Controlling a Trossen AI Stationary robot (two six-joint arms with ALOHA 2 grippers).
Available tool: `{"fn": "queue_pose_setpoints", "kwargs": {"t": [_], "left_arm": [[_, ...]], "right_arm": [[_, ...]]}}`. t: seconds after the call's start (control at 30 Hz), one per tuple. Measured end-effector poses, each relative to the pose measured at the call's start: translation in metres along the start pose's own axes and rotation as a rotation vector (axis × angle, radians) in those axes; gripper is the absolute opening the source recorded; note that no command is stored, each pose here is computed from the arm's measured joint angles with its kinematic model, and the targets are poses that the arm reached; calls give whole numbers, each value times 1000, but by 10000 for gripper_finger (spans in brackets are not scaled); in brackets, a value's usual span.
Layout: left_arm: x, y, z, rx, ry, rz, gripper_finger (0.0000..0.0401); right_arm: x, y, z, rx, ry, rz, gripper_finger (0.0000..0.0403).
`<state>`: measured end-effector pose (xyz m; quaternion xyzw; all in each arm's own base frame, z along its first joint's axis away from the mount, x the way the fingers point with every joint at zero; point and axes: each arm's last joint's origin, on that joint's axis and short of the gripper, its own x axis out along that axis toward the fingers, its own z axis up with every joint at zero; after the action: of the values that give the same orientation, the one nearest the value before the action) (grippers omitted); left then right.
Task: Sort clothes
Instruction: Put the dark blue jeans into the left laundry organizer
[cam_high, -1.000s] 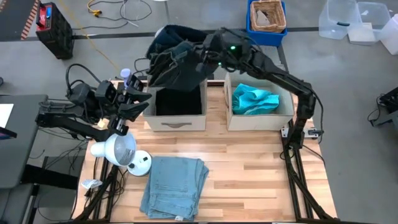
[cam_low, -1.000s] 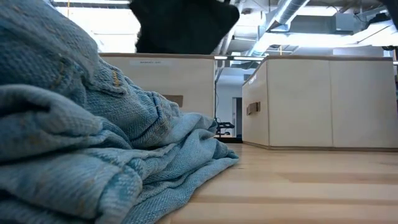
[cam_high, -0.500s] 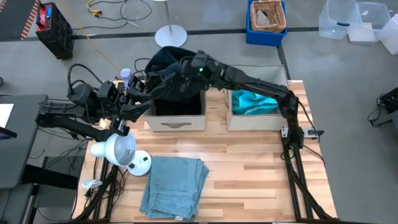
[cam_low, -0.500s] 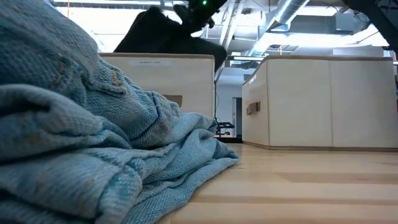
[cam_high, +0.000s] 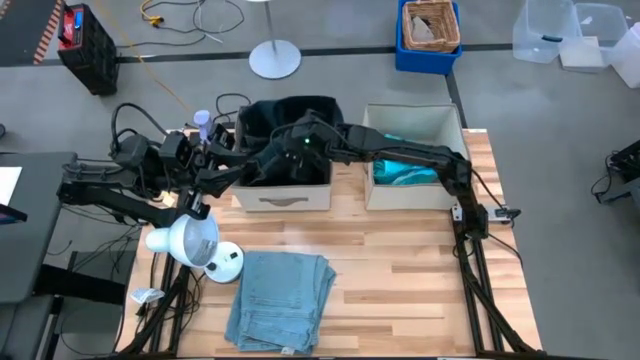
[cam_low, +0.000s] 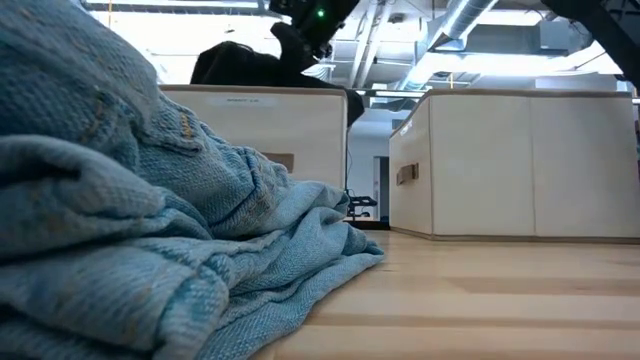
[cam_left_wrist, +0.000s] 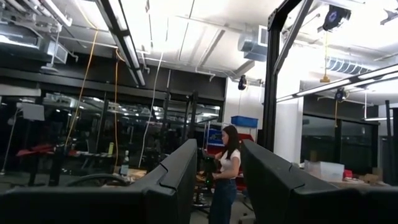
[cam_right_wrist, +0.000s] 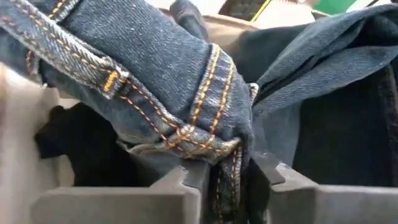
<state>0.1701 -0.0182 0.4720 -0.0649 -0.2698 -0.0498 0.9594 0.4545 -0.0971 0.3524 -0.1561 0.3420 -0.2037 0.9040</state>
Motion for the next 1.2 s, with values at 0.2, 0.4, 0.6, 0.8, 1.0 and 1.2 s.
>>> {"fn": "queue_pose_setpoints", "kwargs": {"t": [0.2,0.4,0.6,0.8,1.0,1.2], "left_arm": [[0,0,-1,0,6,1,119],[0,0,-1,-17,14,2,119],[0,0,-4,-40,37,5,119],[0,1,-5,-45,54,7,119],[0,1,-5,-48,52,7,119],[0,0,-5,-56,50,6,119]], "right_arm": [[-21,10,11,-9,-55,22,170],[-49,15,23,-32,-129,32,252],[-89,12,40,-38,-248,-78,255],[-98,-35,37,132,-235,-323,213],[-65,-76,8,278,-75,-386,104],[-39,-111,-27,418,97,-421,10]]}}
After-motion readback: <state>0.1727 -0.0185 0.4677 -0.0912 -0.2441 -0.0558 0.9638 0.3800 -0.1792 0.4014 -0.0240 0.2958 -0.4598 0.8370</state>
